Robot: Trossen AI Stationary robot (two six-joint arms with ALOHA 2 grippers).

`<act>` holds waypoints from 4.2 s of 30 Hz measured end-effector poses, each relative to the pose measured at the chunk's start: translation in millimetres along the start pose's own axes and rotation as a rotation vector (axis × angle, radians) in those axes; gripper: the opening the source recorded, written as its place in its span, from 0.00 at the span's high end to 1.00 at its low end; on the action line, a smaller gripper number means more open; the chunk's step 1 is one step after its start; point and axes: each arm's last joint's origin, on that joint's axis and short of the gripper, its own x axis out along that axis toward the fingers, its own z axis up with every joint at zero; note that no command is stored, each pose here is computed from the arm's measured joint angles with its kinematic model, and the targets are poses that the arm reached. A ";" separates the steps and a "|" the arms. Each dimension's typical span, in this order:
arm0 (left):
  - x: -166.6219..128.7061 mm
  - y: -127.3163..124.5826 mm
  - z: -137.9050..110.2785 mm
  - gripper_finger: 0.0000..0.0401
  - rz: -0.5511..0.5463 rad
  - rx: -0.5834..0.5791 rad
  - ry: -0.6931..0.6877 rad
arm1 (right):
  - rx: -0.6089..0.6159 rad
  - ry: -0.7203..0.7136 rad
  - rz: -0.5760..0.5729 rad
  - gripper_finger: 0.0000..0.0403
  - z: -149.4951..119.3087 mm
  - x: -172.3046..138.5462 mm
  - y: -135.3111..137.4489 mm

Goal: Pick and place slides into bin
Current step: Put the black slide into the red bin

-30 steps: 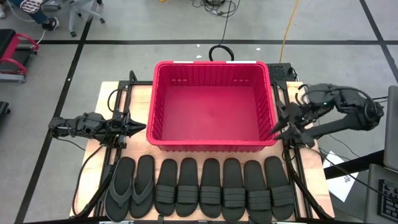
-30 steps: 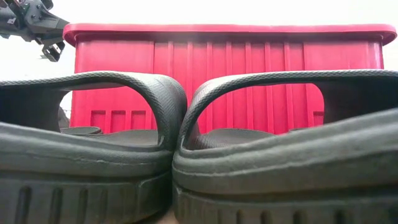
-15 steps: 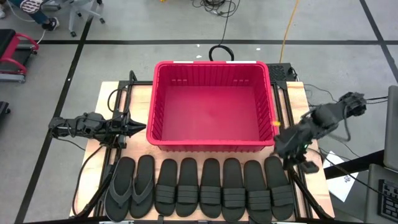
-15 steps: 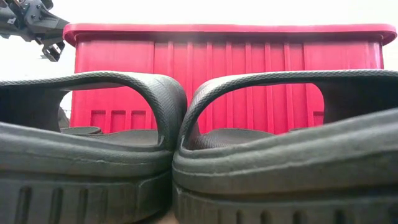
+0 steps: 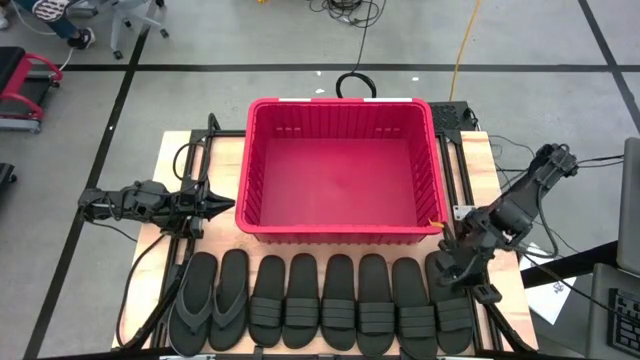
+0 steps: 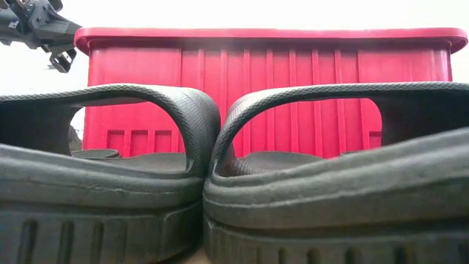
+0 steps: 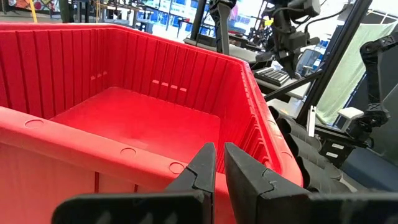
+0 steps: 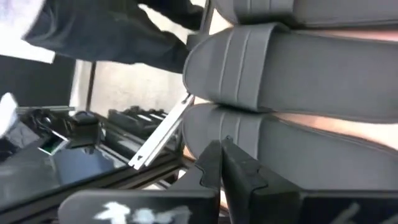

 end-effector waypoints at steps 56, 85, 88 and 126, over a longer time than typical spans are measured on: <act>0.0 -0.3 1.2 0.92 -0.004 -0.028 -0.012 | 0.289 0.018 0.387 0.70 -73.5 140.6 -90.2; 0.0 -0.3 1.0 0.92 -0.003 -0.007 -0.011 | 0.359 0.065 0.577 0.99 -66.2 122.3 -71.7; 0.0 -0.3 1.0 0.92 -0.003 -0.007 -0.011 | 0.352 0.051 0.604 0.99 -66.0 117.2 -69.7; 0.2 -0.3 0.6 0.92 -0.003 -0.029 -0.005 | 0.059 -0.305 0.092 0.99 49.1 -64.3 15.5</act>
